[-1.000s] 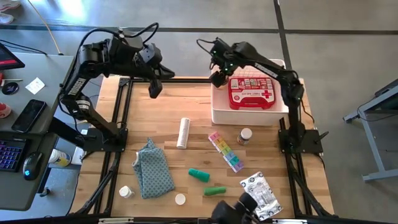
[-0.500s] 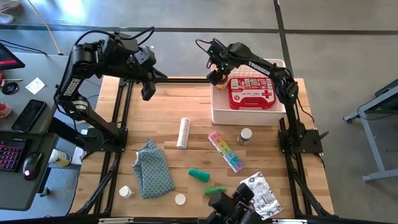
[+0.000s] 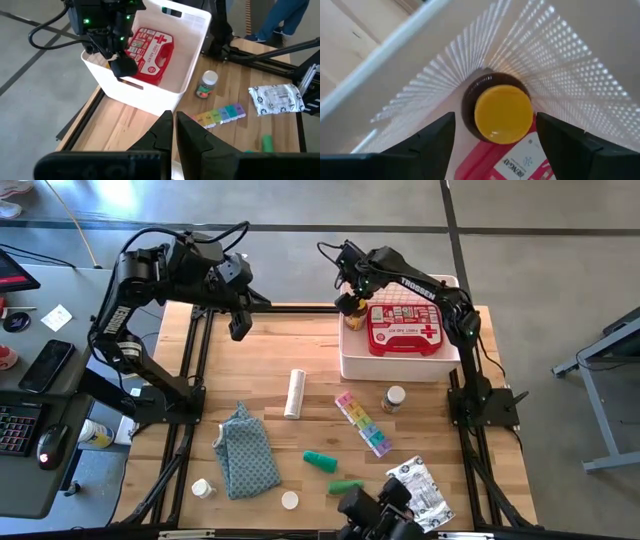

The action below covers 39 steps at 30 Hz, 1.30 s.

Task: Pick & place medical supplies in basket/bin
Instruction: Adjust the red first aid kit in the white bin

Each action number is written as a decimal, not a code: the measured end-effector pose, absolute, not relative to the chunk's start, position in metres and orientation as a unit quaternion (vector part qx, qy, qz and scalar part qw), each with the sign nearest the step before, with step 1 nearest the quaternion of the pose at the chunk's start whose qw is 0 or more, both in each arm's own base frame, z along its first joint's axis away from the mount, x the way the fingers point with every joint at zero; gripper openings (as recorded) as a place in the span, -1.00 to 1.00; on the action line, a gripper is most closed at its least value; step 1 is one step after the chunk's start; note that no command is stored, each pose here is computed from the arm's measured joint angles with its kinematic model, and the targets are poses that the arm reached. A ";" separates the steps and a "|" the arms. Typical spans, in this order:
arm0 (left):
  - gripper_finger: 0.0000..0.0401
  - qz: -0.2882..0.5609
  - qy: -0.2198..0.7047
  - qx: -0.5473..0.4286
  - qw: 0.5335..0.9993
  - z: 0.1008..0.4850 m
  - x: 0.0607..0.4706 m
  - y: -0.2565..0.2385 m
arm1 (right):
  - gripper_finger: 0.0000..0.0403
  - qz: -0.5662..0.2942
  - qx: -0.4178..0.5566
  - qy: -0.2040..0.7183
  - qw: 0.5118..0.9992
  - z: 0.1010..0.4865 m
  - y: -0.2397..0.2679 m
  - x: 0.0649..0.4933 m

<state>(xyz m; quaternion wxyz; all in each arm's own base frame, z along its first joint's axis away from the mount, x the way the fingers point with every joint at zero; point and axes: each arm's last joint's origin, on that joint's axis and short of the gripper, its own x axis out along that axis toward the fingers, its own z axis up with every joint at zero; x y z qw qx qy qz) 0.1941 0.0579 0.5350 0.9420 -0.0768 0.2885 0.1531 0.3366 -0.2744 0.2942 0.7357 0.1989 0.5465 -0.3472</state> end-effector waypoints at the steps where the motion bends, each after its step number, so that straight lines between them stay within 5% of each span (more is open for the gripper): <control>1: -0.71 0.153 0.289 -0.077 0.942 0.535 0.194 0.058 | 0.32 -0.344 0.202 0.549 0.734 0.296 -0.273 0.335; 14: -0.71 0.157 0.283 -0.072 0.943 0.536 0.195 0.058 | 0.32 -0.250 0.308 0.591 0.702 0.311 -0.245 0.317; 27: -0.71 0.174 0.281 -0.059 0.942 0.537 0.192 0.059 | 0.26 -0.249 0.240 0.627 0.698 0.305 -0.234 0.326; 34: -0.71 0.175 0.281 -0.057 0.942 0.537 0.192 0.059 | 0.26 -0.258 0.272 0.667 0.644 0.274 -0.248 0.305; 39: -0.71 0.175 0.280 -0.058 0.942 0.537 0.192 0.059 | 0.26 -0.264 0.308 0.645 0.648 0.247 -0.255 0.306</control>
